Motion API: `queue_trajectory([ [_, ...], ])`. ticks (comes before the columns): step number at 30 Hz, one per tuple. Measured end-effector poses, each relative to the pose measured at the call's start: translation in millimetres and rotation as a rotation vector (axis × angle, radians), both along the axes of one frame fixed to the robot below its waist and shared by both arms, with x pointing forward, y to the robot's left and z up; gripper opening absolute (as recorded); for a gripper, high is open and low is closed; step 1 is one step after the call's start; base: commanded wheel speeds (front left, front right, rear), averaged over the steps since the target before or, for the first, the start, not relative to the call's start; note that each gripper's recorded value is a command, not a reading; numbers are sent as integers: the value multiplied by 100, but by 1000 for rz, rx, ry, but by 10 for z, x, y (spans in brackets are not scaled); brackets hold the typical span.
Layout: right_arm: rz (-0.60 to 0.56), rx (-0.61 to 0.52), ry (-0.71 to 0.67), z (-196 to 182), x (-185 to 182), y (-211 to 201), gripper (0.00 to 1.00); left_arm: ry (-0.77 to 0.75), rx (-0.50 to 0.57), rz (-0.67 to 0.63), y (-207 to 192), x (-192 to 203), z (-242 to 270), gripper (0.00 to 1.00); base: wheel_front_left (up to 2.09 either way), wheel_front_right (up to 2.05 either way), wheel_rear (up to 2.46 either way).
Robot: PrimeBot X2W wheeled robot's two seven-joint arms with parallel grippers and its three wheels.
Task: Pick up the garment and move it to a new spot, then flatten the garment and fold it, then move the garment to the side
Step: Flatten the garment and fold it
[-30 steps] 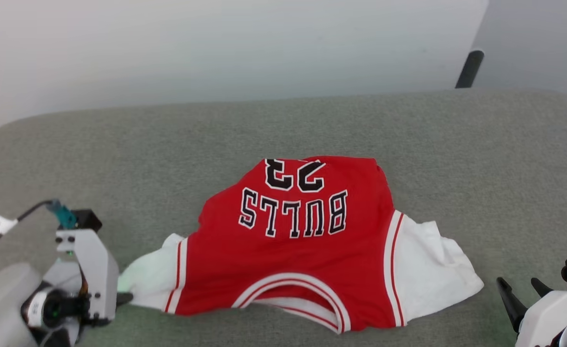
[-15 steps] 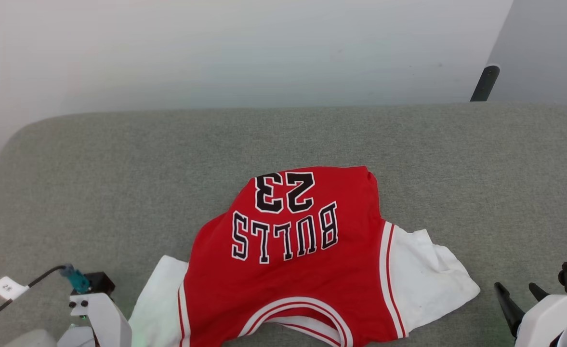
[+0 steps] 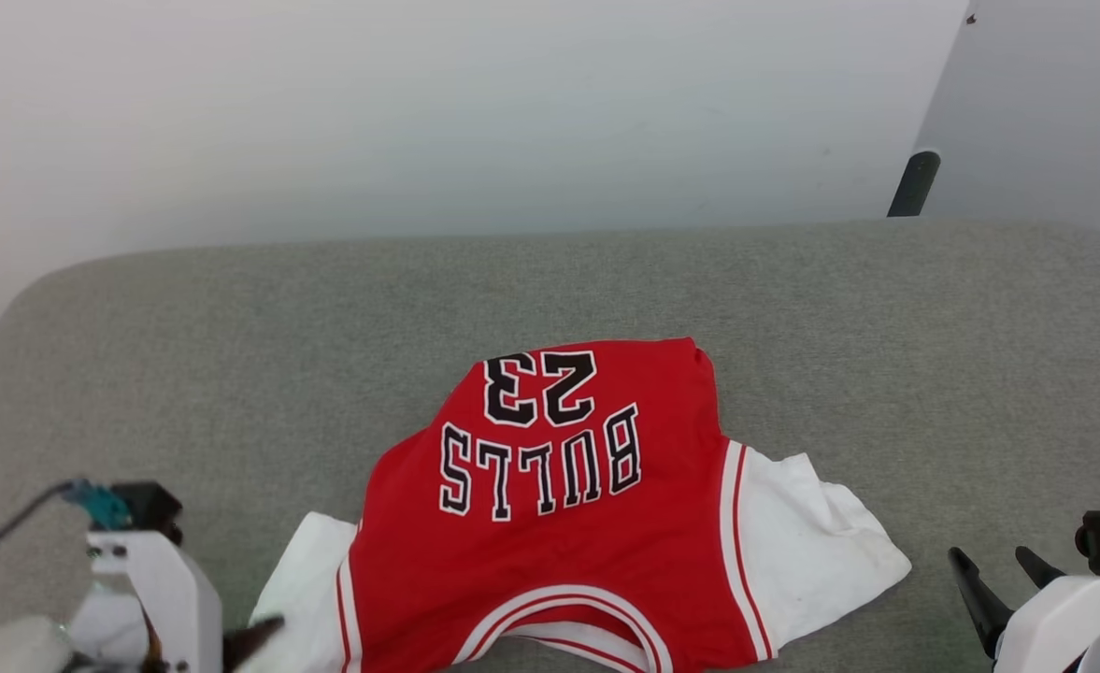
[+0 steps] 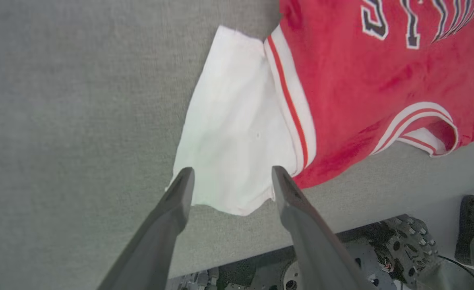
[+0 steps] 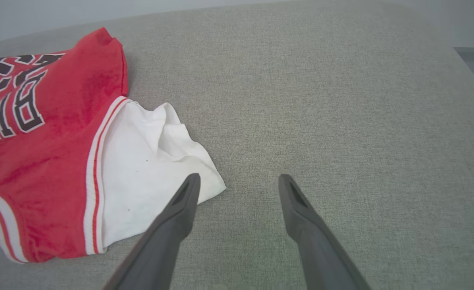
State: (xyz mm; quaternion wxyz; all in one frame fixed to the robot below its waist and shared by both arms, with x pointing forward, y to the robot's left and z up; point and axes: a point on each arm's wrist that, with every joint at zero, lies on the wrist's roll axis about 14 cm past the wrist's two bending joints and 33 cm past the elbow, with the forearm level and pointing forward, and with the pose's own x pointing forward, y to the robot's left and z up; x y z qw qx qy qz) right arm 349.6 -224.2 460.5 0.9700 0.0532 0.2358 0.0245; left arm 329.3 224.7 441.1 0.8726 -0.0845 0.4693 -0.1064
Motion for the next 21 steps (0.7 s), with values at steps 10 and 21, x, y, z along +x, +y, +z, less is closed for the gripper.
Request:
queue_trajectory([
  [10, 7, 11, -77, 239, -29, 53, 100, -149, 93, -52, 78, 256, 191, 100, 0, 0, 0],
  [21, -10, 3, -175, 442, -31, 12, 100, 43, 105, -29, 182, 66, -358, 100, 0, 0, 0],
])
